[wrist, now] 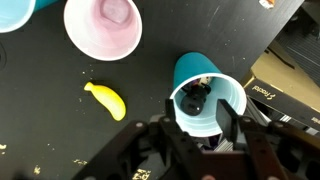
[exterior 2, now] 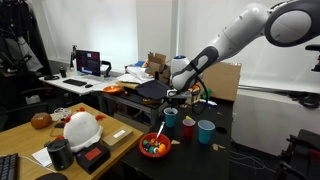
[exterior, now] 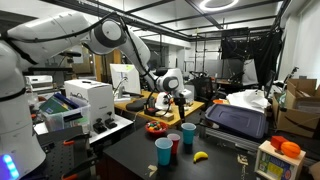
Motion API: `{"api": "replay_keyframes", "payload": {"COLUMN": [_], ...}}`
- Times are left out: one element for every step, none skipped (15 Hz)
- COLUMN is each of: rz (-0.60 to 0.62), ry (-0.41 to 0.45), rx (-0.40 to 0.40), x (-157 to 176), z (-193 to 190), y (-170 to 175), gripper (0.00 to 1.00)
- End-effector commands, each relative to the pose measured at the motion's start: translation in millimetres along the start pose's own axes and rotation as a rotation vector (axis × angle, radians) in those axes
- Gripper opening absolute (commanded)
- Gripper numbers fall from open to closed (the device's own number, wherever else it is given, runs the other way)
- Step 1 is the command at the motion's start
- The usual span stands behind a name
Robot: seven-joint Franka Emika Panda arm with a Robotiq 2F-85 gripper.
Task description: Put some of the things in the bowl into the blue cup at the back of the line of cups
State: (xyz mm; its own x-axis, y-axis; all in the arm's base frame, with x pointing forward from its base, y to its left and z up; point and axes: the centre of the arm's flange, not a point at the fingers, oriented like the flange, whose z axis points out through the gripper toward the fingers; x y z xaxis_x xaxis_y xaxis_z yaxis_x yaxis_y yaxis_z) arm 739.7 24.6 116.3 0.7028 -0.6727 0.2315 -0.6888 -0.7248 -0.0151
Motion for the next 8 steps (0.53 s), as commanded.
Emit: {"api": "replay_keyframes", "payload": {"rz": [-0.013, -0.035, -0.056, -0.079, -0.105, -0.126, -0.151, -0.171], "ry": [0.007, -0.033, -0.059, -0.085, -0.118, -0.144, -0.178, -0.204], "rx": [0.035, 0.056, 0.073, 0.09, 0.109, 0.126, 0.15, 0.167], "x": [-11.0, -17.3, -23.4, -30.4, -38.8, -47.1, -56.1, -65.5], "z": [-26.7, -37.6, -46.0, -54.6, -64.6, -73.1, -80.6, -86.7], "y": [1.0, 3.8, 5.2, 6.1, 8.2, 8.6, 8.5, 8.0], "gripper": [0.79, 0.86, 0.95, 0.99, 1.0, 1.0, 1.0, 1.0]}}
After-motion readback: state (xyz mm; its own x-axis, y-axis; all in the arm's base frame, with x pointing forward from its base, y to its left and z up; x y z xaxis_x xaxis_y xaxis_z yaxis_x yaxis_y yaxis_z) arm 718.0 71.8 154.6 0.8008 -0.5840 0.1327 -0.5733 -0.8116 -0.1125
